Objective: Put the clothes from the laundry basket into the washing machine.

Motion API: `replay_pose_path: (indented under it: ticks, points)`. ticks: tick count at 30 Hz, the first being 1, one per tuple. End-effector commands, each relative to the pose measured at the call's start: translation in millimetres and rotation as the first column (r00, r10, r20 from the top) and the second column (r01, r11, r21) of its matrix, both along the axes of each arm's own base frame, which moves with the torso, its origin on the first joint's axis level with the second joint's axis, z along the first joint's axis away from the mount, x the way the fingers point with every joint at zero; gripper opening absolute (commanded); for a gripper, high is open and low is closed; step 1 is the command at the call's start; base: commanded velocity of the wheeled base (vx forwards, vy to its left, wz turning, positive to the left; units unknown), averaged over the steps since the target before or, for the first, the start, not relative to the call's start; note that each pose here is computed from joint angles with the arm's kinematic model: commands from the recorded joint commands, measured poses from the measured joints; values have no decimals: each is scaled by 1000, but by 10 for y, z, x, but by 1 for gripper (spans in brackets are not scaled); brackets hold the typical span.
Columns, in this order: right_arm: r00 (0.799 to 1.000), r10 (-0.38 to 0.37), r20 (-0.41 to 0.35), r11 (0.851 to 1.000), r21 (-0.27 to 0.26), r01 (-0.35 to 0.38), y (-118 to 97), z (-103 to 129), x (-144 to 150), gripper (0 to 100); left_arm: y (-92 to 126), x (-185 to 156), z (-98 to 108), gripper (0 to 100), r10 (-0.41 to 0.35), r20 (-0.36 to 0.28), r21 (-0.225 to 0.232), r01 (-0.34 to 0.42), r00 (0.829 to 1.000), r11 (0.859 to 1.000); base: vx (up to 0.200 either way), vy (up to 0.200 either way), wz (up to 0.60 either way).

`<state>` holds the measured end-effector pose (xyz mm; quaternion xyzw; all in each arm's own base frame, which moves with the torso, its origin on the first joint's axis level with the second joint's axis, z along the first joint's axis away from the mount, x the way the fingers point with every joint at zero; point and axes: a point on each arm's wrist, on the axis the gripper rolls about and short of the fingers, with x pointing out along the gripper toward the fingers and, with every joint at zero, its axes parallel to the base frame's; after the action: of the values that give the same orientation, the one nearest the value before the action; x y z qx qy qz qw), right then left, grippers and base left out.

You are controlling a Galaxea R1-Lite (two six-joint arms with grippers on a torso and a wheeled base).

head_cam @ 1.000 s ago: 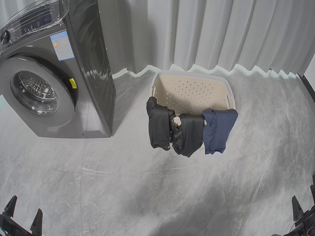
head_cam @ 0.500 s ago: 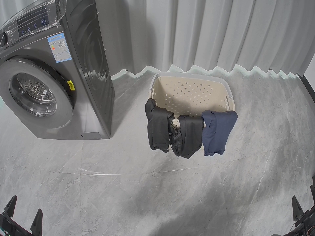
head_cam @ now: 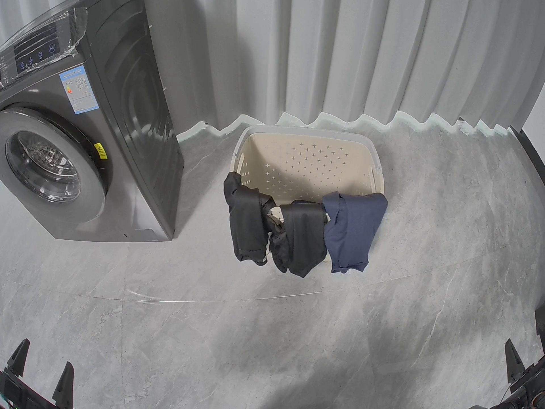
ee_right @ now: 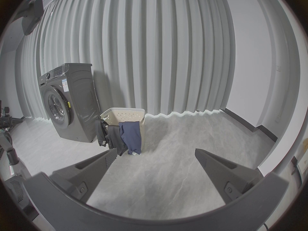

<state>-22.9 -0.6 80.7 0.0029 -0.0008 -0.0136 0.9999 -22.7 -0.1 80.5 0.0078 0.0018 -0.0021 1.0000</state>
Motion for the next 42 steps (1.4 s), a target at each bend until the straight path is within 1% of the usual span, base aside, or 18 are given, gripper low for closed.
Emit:
replay_pose_path:
  ticks: [1, 17, 26, 38, 42]
  points:
    - [1000, 1, -12, 1000, 0, -1, 0, -50, 9, 100, 0, 4, -52, 100, 0, -6, 0, 0, 1000, 1000, 0, 0, 0]
    - [1000, 1, -11, 1000, 0, -1, 0, -51, 8, 100, 0, 4, -50, 100, 0, -4, 0, 0, 1000, 1000, 0, 0, 0]
    - [1000, 0, -11, 1000, 0, 0, 0, -51, 8, 100, 0, 4, -50, 100, 0, -4, 0, 0, 1000, 1000, 200, 0, 0]
    - [1000, 1, -11, 1000, 0, -1, 0, -51, 8, 100, 0, 4, -50, 100, 0, -4, 0, 0, 1000, 1000, 0, 0, 0]
    - [1000, 1, -11, 1000, 0, -1, 0, -51, 8, 100, 0, 4, -52, 100, 0, -6, 0, 0, 1000, 1000, 200, 0, 0]
